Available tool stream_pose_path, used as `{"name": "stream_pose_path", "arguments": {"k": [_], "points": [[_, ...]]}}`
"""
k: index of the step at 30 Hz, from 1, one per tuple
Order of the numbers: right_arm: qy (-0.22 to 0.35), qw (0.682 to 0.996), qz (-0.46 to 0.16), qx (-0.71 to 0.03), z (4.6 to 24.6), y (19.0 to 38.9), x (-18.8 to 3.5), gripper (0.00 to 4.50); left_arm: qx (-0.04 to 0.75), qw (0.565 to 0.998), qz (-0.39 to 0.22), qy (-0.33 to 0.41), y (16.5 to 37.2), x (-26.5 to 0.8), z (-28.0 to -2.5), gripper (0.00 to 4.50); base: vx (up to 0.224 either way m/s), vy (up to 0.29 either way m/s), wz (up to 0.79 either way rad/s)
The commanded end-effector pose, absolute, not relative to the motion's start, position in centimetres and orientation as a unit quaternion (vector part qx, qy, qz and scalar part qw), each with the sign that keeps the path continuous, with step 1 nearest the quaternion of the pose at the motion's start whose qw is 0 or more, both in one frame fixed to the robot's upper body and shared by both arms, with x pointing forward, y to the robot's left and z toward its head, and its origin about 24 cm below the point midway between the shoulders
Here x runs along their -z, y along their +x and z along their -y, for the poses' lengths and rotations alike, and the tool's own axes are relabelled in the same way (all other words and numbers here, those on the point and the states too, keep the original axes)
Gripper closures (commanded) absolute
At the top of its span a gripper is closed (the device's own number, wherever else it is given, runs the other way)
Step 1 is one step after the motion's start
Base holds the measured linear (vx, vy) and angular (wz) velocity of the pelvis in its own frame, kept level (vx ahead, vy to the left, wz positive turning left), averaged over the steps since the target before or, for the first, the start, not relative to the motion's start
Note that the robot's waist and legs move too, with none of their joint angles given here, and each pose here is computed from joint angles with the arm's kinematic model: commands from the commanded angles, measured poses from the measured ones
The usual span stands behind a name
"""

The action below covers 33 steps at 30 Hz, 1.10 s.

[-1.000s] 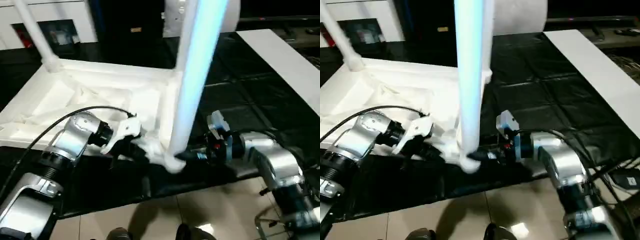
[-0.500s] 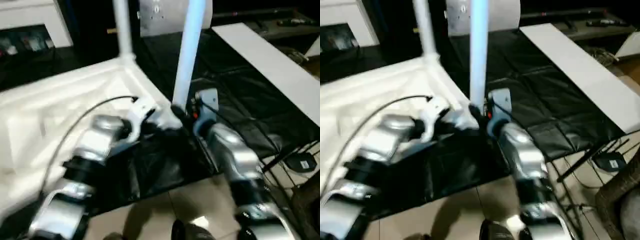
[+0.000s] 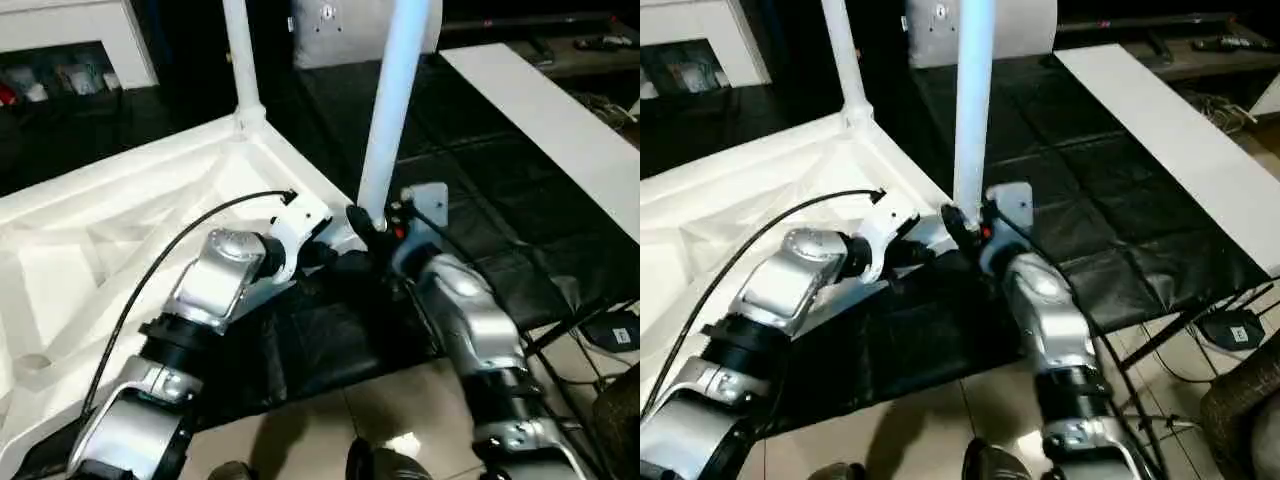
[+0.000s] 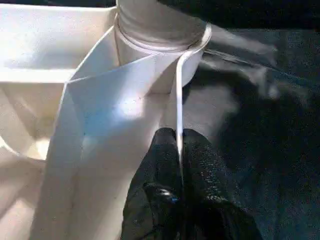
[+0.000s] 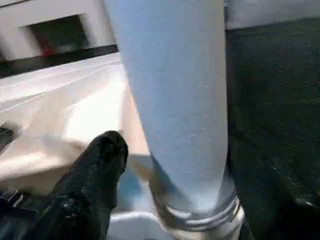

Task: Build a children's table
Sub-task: Rotate leg to tighten

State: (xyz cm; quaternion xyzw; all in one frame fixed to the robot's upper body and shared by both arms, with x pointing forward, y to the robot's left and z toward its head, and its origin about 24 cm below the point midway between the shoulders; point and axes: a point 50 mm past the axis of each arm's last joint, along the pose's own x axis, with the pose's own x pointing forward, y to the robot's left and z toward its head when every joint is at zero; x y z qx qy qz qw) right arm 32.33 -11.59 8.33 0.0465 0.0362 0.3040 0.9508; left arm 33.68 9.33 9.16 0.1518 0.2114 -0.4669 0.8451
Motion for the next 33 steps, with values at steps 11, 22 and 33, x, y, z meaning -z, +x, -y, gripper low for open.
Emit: {"name": "stream_pose_path", "arguments": {"k": [11, 22, 33], "points": [[-0.053, 0.822, -0.087, -0.560, 16.0, 29.3, -9.7, 0.44, 0.672, 0.684, -0.196, 0.206, 31.1, -9.1, -11.7, 4.50, 0.000, 0.000, 0.00], [-0.058, 0.715, -0.116, -0.688, 15.4, 29.3, -10.1, 0.97, 0.746, 0.570, -0.208, 0.273, 30.5, -9.5, -12.7, 4.50, 0.000, 0.000, 0.00], [-0.040, 0.665, -0.131, -0.734, 14.0, 29.1, -9.9, 1.92, 0.771, 0.537, -0.191, 0.283, 30.7, -9.9, -11.8, 4.50, 0.000, 0.000, 0.00]]}}
